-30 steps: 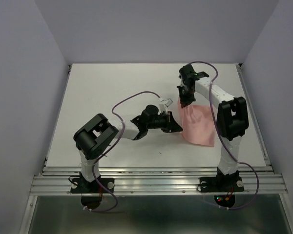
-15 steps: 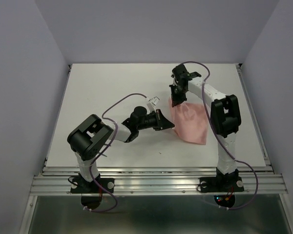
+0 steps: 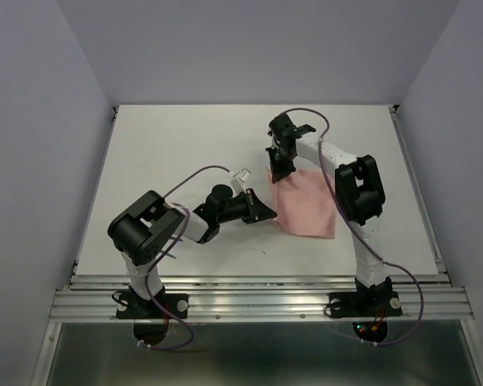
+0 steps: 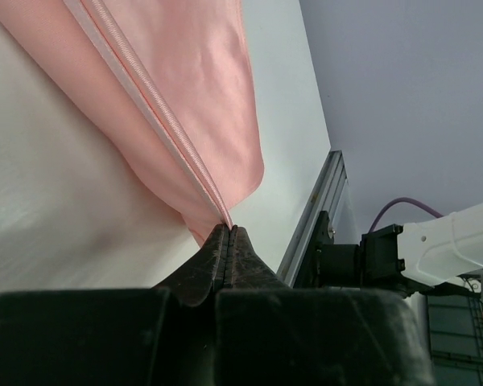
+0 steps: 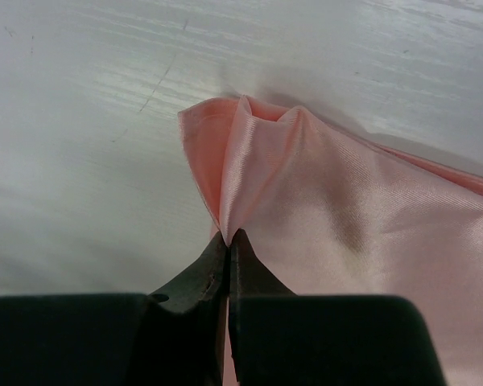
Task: Fold the napkin into a case and place the utensils inside
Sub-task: Turn over the upper triangle folded napkin at the center of the board.
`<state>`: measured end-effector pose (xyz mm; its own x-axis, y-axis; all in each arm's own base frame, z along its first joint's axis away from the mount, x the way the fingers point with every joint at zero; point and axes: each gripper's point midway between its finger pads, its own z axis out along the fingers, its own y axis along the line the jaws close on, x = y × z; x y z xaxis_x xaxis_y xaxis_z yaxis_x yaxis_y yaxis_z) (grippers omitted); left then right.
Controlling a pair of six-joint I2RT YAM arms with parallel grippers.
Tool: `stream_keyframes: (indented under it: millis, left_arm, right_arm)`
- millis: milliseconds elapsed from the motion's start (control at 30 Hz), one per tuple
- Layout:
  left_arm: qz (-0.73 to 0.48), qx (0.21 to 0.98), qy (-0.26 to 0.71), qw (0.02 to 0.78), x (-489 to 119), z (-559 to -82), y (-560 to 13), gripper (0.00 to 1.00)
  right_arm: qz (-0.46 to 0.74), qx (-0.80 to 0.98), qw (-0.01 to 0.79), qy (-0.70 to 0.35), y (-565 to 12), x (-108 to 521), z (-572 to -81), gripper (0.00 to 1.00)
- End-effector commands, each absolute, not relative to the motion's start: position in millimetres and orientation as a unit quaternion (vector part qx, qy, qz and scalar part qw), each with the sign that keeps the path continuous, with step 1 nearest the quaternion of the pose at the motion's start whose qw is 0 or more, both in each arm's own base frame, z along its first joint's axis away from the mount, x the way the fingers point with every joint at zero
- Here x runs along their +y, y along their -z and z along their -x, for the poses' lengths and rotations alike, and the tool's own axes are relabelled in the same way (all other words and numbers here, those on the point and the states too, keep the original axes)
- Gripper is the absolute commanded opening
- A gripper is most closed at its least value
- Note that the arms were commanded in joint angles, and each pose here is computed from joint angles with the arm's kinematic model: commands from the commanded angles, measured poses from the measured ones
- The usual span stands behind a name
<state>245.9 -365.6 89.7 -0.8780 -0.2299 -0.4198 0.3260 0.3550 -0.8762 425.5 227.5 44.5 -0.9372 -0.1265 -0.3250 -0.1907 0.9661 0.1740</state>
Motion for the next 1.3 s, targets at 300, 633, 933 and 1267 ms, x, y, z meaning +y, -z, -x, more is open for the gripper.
stream_keyframes:
  millis: [300, 633, 933, 1267]
  left_arm:
    - [-0.091, 0.757, 0.621, 0.181, -369, -198, -110, 0.27]
    - [-0.078, 0.818, 0.518, 0.239, -327, -208, -115, 0.65]
    - [0.007, 0.841, 0.422, 0.339, -247, -261, -142, 0.56]
    - [0.174, 0.862, 0.329, 0.344, -162, -306, -117, 0.53]
  right_arm:
    - [0.088, 0.941, 0.314, -0.092, -84, 261, -496, 0.01]
    - [0.11, 0.943, 0.305, -0.08, -75, 264, -485, 0.01]
    - [0.133, 0.942, 0.301, -0.069, -67, 277, -476, 0.01]
    - [0.161, 0.942, 0.294, 0.023, -66, 290, -456, 0.01]
